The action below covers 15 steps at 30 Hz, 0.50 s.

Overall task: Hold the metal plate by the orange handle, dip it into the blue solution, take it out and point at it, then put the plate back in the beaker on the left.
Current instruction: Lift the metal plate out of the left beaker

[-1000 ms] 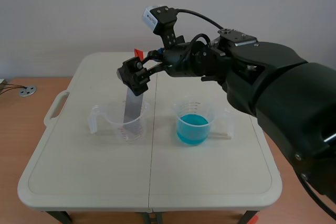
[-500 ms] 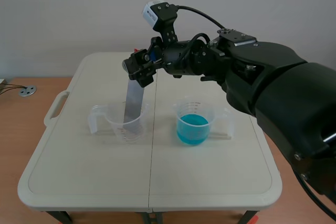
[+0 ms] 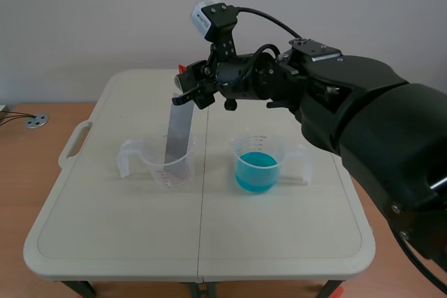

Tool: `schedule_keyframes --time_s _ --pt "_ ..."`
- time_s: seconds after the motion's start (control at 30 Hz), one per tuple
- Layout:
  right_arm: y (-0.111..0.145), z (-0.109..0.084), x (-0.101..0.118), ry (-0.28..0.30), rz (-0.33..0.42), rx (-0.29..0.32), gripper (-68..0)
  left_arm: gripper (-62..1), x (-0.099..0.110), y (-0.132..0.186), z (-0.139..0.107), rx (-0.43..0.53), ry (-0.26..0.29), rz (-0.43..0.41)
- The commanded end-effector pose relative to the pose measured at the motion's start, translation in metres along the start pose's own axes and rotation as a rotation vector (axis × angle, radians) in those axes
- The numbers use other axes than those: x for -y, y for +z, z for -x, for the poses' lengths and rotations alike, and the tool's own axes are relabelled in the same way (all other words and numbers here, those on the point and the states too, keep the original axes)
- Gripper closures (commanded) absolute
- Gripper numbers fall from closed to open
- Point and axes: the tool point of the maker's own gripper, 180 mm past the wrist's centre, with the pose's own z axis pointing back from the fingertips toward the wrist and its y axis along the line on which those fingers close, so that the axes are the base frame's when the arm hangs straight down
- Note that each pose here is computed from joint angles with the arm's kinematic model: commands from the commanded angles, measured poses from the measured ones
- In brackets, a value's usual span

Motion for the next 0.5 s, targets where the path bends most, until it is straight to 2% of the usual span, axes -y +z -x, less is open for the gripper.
schedule_keyframes --time_s 0.0,0.07,0.27,0.47 --pt "-0.0021 -0.0273 0.0001 0.032 -0.008 0.061 -6.3 -2.7 0.004 0.0007 -0.0033 0.013 0.007 0.009" --pt "-0.0022 -0.0261 0.0003 0.043 -0.006 0.054 -1.3 -2.7 0.004 0.0007 -0.0033 0.013 0.007 0.009" --pt "-0.002 -0.0291 0.0002 0.044 -0.007 0.071 -1.5 -2.7 0.004 0.0007 -0.0033 0.013 0.007 0.009" --pt "-0.0011 -0.0355 -0.004 0.042 -0.027 0.113 -1.5 -2.7 0.004 0.0007 -0.0033 0.013 0.007 0.009"
